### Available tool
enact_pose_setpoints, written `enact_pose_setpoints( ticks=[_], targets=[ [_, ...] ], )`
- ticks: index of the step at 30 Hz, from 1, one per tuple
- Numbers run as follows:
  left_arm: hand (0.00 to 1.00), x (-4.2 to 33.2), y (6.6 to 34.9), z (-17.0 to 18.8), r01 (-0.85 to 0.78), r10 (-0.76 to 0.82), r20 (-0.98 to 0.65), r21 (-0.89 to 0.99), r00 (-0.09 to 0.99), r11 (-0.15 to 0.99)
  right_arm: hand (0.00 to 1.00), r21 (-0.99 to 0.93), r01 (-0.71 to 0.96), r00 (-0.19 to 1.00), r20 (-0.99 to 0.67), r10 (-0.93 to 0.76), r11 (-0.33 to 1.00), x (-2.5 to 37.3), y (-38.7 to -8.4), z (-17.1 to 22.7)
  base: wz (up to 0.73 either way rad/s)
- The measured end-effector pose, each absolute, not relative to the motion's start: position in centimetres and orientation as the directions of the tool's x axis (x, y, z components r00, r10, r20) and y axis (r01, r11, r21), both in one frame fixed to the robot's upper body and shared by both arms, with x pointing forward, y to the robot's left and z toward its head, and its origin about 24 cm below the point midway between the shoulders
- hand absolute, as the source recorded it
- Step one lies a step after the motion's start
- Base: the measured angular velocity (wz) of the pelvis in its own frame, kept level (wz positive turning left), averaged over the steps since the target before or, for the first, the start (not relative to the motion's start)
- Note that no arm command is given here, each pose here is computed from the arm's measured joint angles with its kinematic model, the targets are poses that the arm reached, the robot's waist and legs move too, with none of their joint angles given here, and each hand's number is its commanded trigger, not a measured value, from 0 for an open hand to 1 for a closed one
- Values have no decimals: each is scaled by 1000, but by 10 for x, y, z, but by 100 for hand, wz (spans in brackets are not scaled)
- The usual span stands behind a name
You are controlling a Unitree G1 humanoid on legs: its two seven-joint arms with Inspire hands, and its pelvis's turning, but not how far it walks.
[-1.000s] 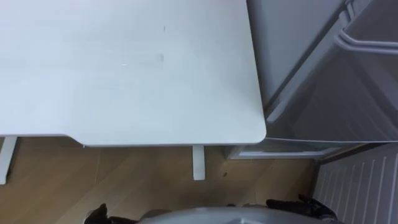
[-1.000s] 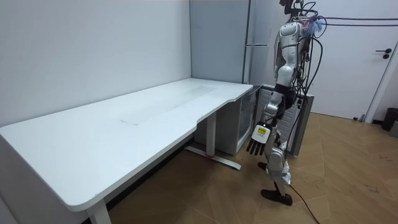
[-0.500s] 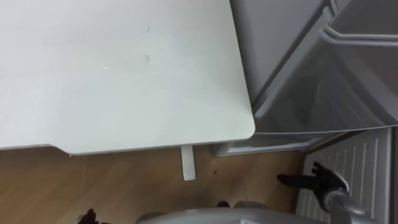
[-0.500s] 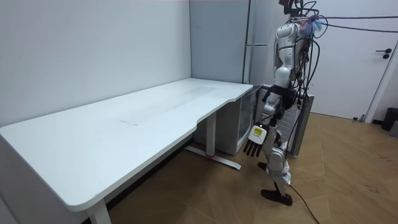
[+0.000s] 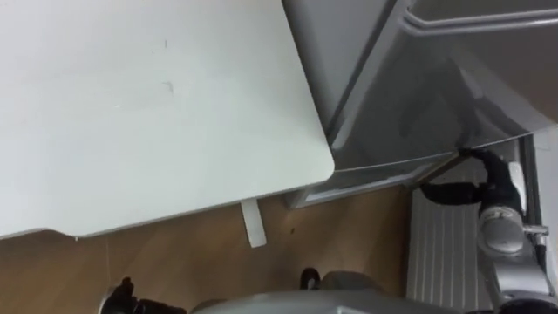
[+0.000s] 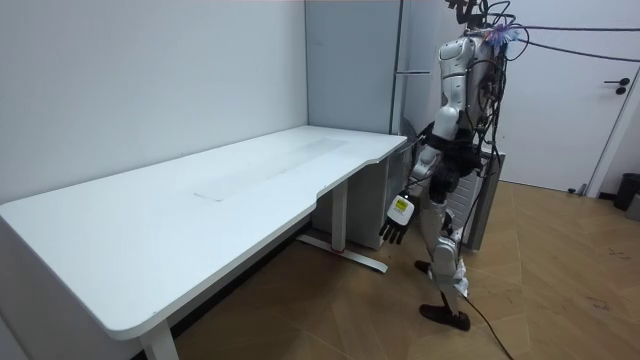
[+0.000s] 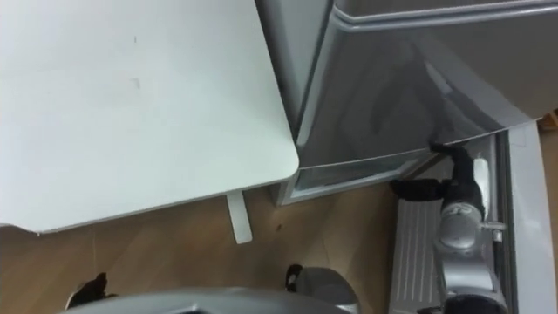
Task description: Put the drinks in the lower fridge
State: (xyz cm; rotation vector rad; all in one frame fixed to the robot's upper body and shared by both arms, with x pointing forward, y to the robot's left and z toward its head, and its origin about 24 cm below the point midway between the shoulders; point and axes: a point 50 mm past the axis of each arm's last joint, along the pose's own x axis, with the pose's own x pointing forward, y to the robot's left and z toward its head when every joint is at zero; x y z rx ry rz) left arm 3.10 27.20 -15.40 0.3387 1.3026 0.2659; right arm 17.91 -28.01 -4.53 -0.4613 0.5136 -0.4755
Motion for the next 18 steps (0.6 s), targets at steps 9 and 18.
enact_pose_setpoints(
  ticks=[9,18],
  targets=[
    [0,20,274,-152,8,394,-889,407,231,913,0,-525,554,686,-151,-712,645,174,-308,-18,-4],
    [0,31,273,-149,4,394,-880,409,266,912,0,-471,643,560,-249,-790,604,156,-319,-37,-2]
  ],
)
